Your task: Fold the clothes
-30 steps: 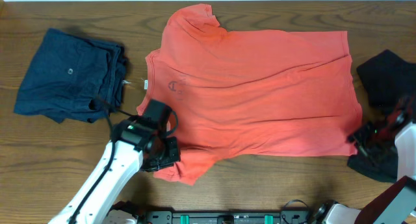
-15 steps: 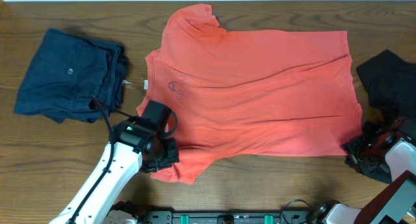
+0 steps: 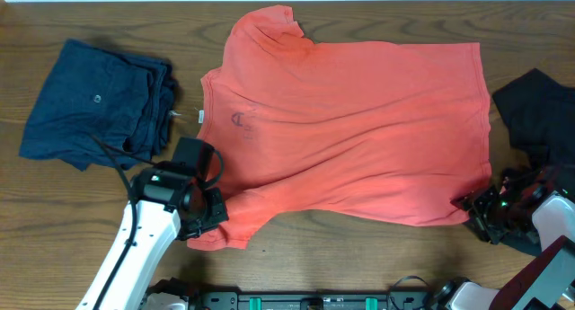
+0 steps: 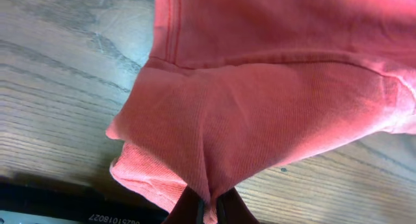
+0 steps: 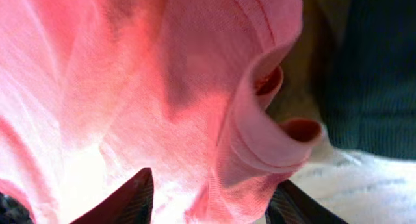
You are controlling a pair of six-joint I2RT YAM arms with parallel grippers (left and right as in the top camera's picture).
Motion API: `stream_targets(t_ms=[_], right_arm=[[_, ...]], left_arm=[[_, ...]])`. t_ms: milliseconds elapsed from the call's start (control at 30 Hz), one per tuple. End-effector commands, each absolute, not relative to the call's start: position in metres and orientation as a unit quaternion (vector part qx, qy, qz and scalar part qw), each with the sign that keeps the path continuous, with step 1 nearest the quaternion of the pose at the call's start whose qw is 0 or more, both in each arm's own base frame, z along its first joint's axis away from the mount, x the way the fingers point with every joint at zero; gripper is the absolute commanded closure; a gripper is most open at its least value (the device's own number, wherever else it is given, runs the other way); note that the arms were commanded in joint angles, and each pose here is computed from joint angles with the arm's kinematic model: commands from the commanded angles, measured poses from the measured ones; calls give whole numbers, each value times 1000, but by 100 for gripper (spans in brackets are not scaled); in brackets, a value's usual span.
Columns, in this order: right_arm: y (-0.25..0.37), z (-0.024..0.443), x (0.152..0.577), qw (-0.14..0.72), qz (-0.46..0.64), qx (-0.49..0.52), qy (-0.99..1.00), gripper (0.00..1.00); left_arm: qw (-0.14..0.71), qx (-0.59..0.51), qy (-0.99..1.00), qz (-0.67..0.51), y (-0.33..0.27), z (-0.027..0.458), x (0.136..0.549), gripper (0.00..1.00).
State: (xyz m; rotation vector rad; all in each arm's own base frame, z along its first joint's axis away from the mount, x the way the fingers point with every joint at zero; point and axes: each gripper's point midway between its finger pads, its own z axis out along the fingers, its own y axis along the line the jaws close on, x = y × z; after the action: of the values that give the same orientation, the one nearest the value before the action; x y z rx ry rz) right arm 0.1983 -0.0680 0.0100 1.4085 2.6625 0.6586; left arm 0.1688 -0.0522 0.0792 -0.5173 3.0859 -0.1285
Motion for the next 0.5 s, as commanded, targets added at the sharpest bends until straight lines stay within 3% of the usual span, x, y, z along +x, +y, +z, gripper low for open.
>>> stream_targets(t_ms=[0,67,133,233,333,467], right_arm=[[-73,4,186,13,184,453,872,46],[-85,-2,175,-1,136,478,868,45],[-93,-4,169,-9,104,497,861,51],[-100,-6,165,-10,83,515,853,80],[-102,-5,167,-6,82,515,853,95],[-105,5,171,-5,82,515,853,99]], left_arm=[[22,-168,985,-33,-47,86,175,94],[22,-167,985,-33,-47,86,175,94],[21,-167,985,-33,-47,86,174,94],[21,-167,985,-33,-47,86,174,94],[21,-167,985,-33,-47,86,174,94],[23,-166,985,-34,-47,88,175,94]])
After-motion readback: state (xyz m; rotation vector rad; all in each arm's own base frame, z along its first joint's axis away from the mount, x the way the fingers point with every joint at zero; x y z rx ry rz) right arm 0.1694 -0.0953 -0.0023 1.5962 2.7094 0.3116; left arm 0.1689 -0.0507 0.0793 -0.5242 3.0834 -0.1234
